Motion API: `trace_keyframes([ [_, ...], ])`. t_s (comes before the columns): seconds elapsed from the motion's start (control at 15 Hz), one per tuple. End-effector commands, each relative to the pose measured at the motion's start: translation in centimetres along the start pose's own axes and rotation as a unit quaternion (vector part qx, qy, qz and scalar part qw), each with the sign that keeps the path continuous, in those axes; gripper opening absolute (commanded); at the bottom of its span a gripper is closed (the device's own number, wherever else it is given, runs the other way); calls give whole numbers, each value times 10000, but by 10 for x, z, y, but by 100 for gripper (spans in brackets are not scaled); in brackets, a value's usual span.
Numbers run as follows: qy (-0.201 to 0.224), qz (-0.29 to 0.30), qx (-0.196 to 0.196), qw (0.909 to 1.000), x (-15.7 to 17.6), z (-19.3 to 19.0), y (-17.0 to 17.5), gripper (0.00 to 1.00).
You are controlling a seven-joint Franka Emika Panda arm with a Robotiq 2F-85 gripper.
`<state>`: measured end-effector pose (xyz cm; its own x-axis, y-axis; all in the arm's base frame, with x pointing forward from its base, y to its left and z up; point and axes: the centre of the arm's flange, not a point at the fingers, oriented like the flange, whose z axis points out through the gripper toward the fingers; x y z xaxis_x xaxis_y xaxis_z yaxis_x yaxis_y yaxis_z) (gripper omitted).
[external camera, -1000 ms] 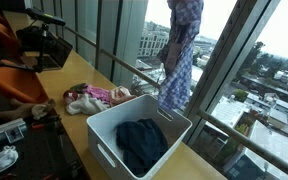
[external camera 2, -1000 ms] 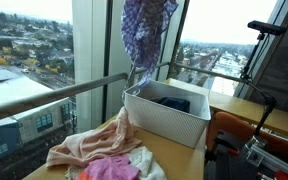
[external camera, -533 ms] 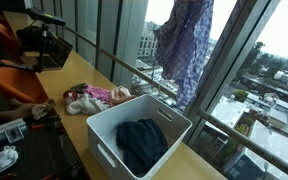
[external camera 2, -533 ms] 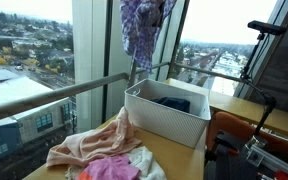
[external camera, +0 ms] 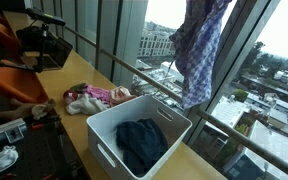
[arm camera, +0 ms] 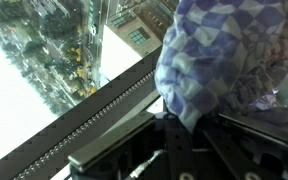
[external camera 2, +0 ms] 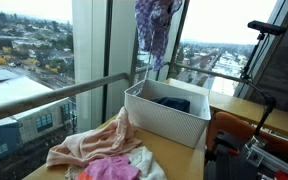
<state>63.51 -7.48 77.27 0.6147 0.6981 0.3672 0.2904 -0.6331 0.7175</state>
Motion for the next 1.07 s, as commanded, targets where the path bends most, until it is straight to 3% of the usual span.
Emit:
trace_keyframes([
  [0.0,17,46,25,10000,-7,-5,9,1],
  [1.0,-234,105,234,9994,-17,6,-8,1],
])
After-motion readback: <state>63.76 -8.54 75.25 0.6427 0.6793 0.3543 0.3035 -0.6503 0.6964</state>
